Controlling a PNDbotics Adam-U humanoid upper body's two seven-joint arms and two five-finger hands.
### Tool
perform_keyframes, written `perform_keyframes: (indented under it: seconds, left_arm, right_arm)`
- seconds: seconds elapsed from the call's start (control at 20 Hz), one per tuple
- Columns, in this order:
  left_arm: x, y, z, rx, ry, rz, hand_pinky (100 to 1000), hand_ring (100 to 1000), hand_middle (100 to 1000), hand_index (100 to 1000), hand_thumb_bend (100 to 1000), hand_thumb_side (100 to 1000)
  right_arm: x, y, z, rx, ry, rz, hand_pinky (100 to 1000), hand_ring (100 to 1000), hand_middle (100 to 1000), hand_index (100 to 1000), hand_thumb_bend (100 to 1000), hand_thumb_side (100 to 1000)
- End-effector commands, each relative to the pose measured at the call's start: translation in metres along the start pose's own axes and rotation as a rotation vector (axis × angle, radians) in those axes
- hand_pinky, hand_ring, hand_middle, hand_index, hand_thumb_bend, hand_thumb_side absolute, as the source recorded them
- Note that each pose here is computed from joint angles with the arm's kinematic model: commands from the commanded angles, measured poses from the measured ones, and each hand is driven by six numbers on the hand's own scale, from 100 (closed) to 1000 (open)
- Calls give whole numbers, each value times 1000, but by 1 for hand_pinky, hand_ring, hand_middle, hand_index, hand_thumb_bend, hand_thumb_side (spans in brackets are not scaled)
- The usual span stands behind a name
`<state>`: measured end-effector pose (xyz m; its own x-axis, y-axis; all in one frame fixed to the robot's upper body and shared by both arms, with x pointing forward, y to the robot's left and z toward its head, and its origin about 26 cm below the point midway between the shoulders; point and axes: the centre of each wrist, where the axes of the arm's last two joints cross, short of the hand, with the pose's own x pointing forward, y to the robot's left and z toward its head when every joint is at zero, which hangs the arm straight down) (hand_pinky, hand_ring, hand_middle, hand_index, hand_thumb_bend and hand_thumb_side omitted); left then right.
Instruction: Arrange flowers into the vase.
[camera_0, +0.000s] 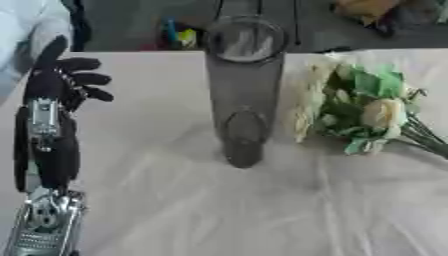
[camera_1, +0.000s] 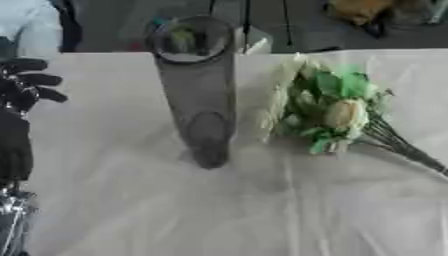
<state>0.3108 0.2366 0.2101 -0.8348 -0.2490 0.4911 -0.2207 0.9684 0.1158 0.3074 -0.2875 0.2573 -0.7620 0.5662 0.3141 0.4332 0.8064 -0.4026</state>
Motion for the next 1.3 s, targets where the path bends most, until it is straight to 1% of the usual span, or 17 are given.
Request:
perform_keyframes:
  seconds: [0.05, 0.6, 0.65, 0.9, 1.3]
  left_arm:
    - [6, 2, -5, -1, -29, 1, 513, 617, 648, 932, 100, 1000]
    - [6, 1, -5, -5, -34, 3, 514, 617, 649, 932, 100, 1000]
    - [6, 2, -5, -5, -32, -1, 514, 618, 649, 933, 100, 1000]
    - [5, 4, -4, -5, -26, -10, 514, 618, 650, 932, 100, 1000]
    - [5, 3, -3, -12, -21, -2, 515, 619, 651, 932, 100, 1000]
  right_arm:
    - [6, -4, -6, -2, -34, -2, 705, 609, 565, 803, 100, 996]
    - [6, -4, -6, 1, -38, -4, 705, 610, 565, 803, 100, 997]
    - [7, -7, -9, -3, -48, 8, 708, 649, 597, 809, 100, 1000]
    - [10, -28, -25, 18, -98, 144, 720, 684, 625, 816, 100, 1000]
    - [21, -49, -46, 145, -126, 387, 728, 726, 678, 832, 100, 1000]
